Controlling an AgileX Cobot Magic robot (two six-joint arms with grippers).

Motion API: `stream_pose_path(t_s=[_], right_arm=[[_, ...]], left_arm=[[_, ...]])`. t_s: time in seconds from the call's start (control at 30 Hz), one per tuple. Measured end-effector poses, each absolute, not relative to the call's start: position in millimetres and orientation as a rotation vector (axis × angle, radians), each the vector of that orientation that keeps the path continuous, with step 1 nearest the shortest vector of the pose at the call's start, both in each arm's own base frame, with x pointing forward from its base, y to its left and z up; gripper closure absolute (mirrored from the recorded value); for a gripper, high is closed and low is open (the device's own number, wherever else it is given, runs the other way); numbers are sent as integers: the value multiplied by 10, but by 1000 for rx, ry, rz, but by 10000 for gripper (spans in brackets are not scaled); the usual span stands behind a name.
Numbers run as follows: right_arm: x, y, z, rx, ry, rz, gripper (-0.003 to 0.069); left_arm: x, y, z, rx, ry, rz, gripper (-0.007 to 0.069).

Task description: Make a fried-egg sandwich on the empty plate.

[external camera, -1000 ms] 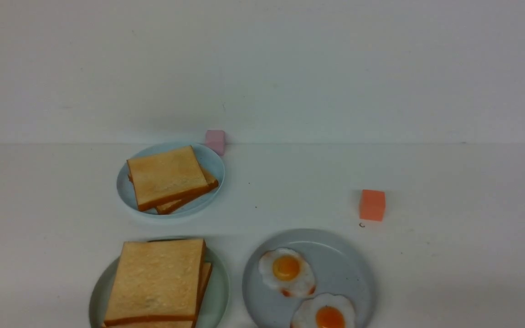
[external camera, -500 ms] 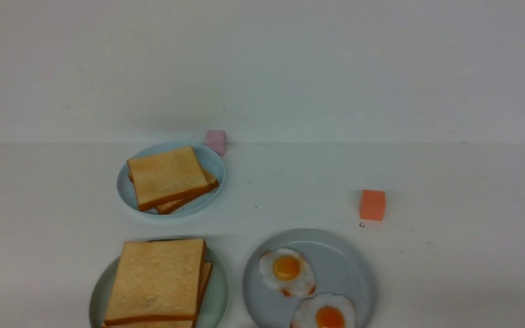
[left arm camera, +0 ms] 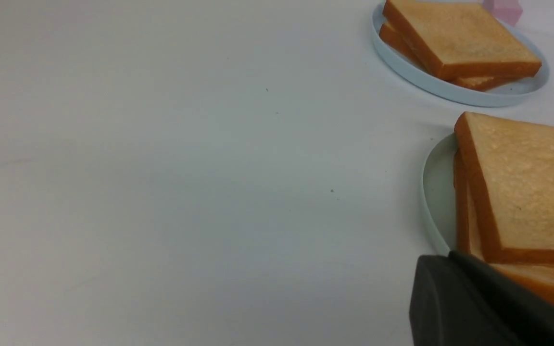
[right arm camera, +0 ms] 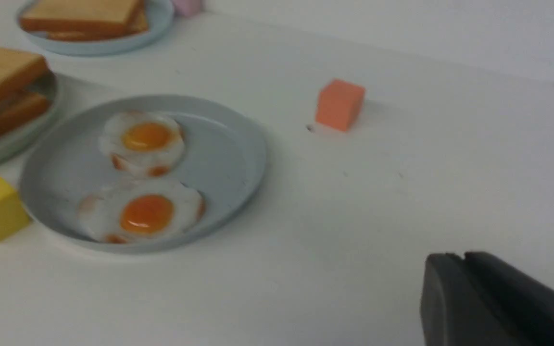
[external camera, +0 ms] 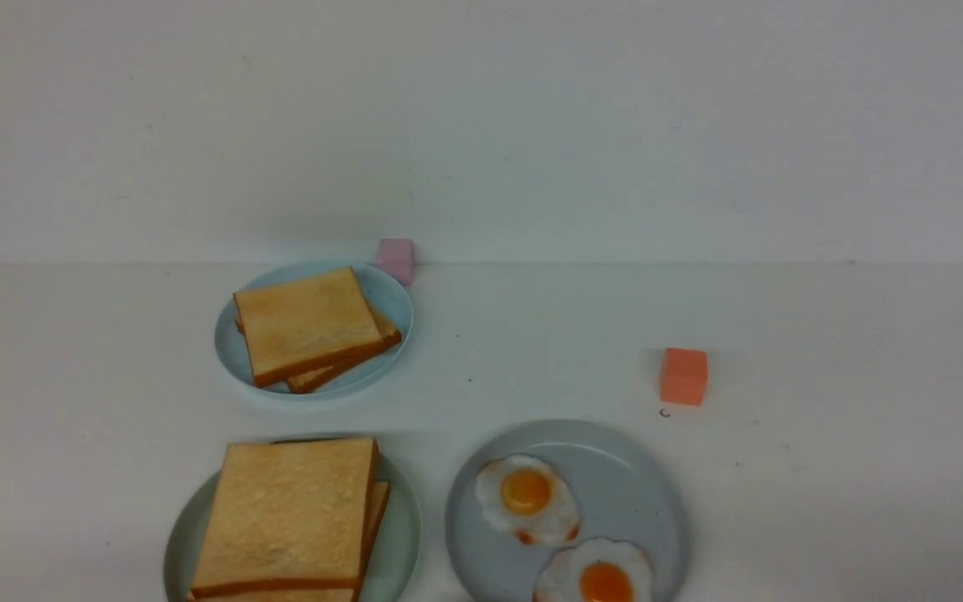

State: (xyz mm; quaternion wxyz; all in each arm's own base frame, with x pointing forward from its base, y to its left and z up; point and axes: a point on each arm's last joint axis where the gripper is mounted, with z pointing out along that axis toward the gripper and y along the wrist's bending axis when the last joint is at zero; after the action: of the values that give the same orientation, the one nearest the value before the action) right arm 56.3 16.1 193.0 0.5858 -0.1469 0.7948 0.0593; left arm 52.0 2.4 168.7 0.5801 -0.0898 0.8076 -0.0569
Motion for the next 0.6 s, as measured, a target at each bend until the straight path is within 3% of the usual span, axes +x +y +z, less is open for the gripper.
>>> stream_pose_path(t_s=[0.1, 0.6], right_arm=[[525, 103, 1721, -262, 1882, 82, 585], [516, 61, 1729, -168, 1876, 48, 568]], left_arm=[[520, 24, 1687, -210, 1888, -133, 606], [520, 25, 1691, -210, 1883, -132, 592]])
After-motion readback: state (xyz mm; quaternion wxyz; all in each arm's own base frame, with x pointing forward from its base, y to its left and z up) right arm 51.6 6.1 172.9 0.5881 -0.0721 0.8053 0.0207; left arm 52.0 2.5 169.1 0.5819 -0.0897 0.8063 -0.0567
